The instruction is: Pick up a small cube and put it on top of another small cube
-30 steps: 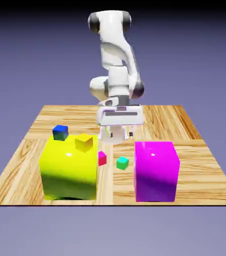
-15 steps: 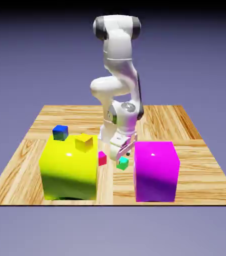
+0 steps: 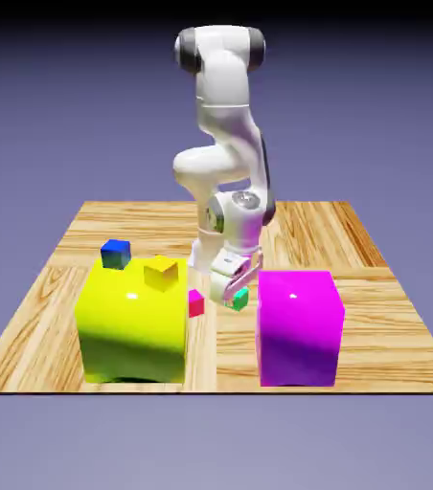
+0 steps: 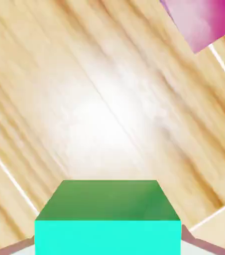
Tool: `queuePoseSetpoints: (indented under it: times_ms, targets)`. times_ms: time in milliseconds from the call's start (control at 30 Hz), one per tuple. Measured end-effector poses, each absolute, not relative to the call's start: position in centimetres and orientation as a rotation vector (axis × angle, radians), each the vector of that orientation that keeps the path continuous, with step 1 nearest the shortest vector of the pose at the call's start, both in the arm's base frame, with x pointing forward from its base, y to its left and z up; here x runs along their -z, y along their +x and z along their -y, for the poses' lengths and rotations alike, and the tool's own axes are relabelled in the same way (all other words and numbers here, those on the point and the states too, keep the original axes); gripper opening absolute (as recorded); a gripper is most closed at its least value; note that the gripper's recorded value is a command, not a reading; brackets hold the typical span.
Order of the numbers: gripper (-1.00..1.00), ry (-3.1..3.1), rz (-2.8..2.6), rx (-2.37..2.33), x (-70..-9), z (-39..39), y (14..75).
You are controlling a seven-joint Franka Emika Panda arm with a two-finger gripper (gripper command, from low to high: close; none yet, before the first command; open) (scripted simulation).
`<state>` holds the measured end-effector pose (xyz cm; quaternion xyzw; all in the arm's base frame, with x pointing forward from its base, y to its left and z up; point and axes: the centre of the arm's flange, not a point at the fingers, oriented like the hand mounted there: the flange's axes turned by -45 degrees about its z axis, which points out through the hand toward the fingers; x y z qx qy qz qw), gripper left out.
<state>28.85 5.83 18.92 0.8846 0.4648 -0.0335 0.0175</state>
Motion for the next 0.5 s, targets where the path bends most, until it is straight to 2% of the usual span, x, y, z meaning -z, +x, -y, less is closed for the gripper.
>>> queuePoseSetpoints:
  times_ms: [200, 500]
  targets:
    - [-1.00, 2.787, -1.353, 0.213, -20.5, -4.4, 31.4]
    - [-1.00, 2.871, -1.133, 0.389, -26.9, -3.9, 37.4]
